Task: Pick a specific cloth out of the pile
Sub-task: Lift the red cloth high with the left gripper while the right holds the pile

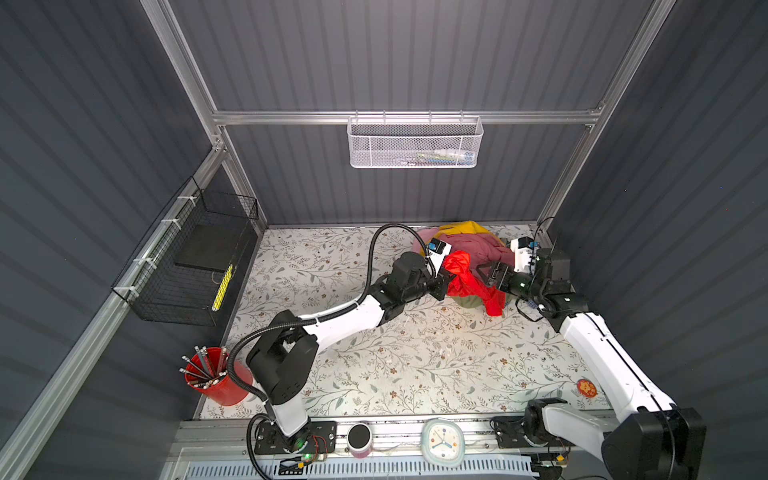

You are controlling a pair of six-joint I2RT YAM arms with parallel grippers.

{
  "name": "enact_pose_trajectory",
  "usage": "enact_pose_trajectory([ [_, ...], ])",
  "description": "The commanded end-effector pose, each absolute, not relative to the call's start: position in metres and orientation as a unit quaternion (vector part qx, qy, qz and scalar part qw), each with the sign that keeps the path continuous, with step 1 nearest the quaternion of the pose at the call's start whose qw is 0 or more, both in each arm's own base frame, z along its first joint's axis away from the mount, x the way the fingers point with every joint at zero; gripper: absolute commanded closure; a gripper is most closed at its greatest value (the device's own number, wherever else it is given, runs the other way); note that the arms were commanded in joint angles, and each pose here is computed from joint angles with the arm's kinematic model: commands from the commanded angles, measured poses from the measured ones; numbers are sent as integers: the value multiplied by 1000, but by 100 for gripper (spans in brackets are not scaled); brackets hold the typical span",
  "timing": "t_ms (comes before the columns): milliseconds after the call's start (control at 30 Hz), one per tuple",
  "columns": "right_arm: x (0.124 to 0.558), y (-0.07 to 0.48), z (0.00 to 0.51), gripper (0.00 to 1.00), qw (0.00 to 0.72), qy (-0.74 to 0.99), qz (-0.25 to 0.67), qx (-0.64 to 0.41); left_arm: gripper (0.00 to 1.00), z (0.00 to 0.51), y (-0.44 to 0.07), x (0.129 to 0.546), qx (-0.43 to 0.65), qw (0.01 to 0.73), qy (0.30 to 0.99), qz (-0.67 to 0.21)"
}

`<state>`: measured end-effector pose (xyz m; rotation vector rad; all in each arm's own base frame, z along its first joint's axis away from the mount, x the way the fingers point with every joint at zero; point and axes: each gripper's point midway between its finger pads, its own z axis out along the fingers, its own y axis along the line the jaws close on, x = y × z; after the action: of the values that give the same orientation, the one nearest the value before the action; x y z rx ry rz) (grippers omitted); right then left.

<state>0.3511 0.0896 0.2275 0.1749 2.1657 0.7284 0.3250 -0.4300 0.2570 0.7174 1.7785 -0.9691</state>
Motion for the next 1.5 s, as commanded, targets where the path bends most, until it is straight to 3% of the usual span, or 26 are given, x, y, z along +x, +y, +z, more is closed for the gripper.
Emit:
enact_pose_trajectory([
  [0,356,83,218,21,413,855,300,86,100,277,-421,322,276,487,725,-400],
  [433,375,89,162,30,352,863,346,105,100,292,-419,312,277,463,741,-399],
  [933,391,62,152,35,369,854,335,152,100,362,-361,300,270,534,736,-318],
  [1167,394,58,147,45,371,851,334,165,100,378,-343,297,269,550,735,-292],
  [1300,396,53,142,56,370,851,330,172,100,391,-336,296,267,567,727,-282],
  [1467,398,48,138,56,372,851,324,178,100,414,-333,299,272,587,714,-268],
])
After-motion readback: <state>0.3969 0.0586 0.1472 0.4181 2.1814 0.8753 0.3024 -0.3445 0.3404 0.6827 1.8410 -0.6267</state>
